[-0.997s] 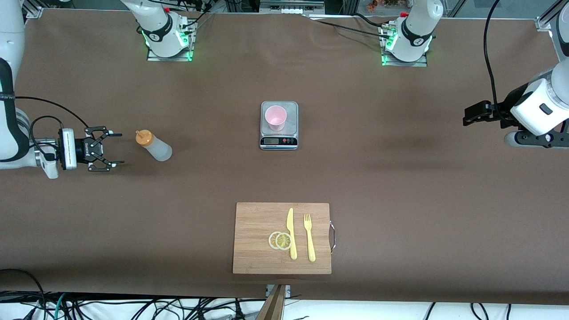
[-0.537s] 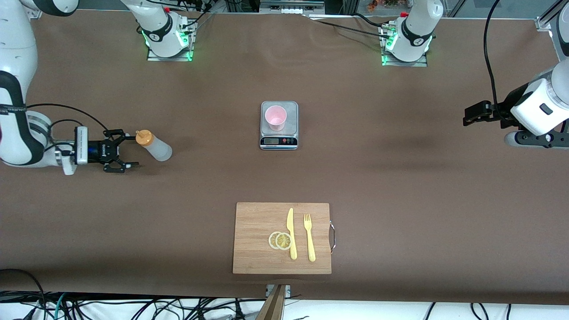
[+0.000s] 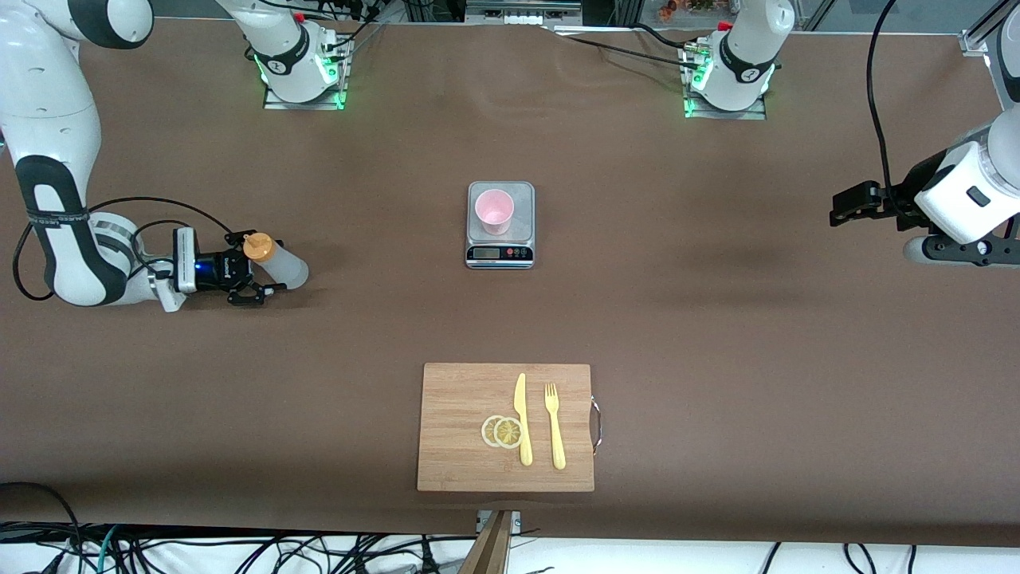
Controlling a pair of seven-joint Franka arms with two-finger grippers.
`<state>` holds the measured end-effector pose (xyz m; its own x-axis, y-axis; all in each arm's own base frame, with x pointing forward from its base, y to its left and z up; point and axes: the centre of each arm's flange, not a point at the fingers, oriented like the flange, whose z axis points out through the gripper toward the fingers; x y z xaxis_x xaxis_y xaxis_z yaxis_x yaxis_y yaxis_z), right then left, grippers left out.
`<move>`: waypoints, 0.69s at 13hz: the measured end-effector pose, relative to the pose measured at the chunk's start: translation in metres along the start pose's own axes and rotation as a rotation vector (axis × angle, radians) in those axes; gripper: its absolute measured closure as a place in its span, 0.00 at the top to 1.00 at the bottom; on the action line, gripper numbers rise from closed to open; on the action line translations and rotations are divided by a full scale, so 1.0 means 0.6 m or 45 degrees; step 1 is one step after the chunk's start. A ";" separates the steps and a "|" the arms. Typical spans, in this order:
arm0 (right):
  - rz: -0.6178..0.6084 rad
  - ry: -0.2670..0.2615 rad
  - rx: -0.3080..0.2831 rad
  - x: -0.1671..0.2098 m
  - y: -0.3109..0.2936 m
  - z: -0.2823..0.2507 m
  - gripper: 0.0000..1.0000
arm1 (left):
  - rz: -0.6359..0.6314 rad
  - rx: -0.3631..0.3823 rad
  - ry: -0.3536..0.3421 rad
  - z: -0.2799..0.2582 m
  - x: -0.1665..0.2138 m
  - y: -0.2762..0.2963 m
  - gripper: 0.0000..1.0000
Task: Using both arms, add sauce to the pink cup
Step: 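Reach the right gripper to the white sauce bottle and grasp it, then lift the sauce bottle with the right gripper over the pink cup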
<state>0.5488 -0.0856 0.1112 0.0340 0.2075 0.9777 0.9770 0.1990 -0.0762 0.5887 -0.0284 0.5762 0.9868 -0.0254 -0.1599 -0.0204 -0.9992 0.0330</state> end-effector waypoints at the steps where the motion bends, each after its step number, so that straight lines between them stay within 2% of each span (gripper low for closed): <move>1: 0.001 0.008 0.004 0.000 -0.001 0.001 0.80 | 0.000 0.000 0.000 0.000 0.000 0.000 1.00; 3: 0.001 0.022 0.012 0.002 -0.002 0.003 0.54 | 0.000 0.000 0.000 0.000 0.000 0.000 1.00; 4: 0.002 0.028 0.016 0.002 -0.003 0.004 0.47 | 0.000 0.000 0.000 0.000 0.000 0.000 1.00; 7: 0.008 0.048 0.029 0.001 -0.005 0.009 0.35 | 0.000 0.000 0.000 0.000 0.000 0.000 1.00; 9: 0.038 0.054 0.055 0.007 0.000 0.023 0.33 | 0.000 0.000 0.000 0.000 0.000 0.000 1.00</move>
<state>0.5463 -0.0716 0.1124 0.0730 0.1732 0.9822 0.9655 0.2346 -0.1131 0.5887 -0.0284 0.5761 0.9868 -0.0254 -0.1601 -0.0204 -0.9992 0.0330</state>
